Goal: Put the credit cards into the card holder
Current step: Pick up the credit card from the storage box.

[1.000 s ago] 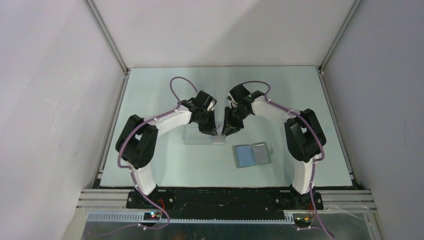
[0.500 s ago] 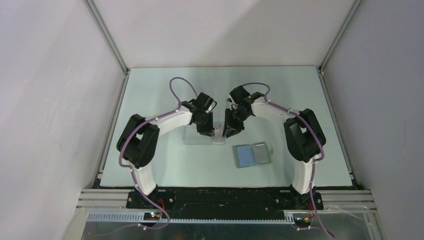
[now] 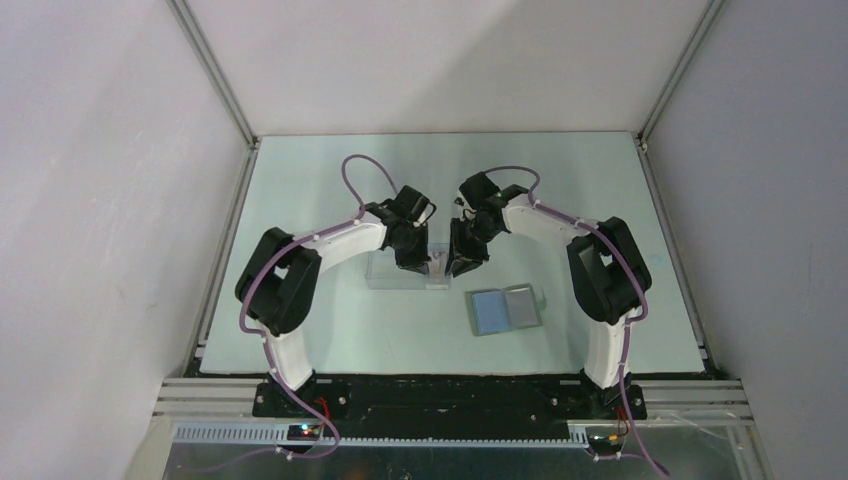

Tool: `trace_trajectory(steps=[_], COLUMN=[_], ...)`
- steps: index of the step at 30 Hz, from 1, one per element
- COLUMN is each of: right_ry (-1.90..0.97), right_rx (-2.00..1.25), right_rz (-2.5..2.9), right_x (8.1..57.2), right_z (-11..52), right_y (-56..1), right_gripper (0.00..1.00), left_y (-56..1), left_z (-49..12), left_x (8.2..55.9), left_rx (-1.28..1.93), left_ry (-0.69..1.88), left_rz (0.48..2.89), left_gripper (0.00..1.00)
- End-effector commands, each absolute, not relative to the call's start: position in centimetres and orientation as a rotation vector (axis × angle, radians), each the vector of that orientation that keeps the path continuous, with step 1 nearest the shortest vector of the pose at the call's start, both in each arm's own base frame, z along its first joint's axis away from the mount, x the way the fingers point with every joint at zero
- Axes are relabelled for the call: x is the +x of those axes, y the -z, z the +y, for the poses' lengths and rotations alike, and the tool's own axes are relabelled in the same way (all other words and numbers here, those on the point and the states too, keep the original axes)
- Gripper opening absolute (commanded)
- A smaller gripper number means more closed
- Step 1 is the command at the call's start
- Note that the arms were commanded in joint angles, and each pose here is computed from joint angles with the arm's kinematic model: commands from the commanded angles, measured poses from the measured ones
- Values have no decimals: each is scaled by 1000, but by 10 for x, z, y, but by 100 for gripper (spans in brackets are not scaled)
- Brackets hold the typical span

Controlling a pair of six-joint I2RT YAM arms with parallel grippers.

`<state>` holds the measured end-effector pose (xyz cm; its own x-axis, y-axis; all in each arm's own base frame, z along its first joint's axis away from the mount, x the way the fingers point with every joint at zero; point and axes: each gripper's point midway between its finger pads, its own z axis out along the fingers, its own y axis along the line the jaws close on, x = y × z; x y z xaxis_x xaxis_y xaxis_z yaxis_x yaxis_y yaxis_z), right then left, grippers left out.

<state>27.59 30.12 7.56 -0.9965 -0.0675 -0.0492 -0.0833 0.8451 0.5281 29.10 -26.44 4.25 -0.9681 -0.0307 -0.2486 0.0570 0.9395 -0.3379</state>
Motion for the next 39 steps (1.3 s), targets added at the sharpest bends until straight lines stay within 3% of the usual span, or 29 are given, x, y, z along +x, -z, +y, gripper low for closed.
trace_trajectory(steps=[1,22,39], right_ry=[-857,-855,-848], right_rx=[-159,-165,-170], right_rz=[2995,2998,2994], right_x=[274,271,271], right_z=[303,304,304], right_y=[-72,-72,-73], right_gripper=[27,27,27], left_y=[-56,-87,-101], left_z=[-271,-289,-296], left_x=[297,296,291], left_rx=[50,48,57], left_ry=[506,610,683], left_rz=[2793,2736,2722], left_gripper=[3,0,8])
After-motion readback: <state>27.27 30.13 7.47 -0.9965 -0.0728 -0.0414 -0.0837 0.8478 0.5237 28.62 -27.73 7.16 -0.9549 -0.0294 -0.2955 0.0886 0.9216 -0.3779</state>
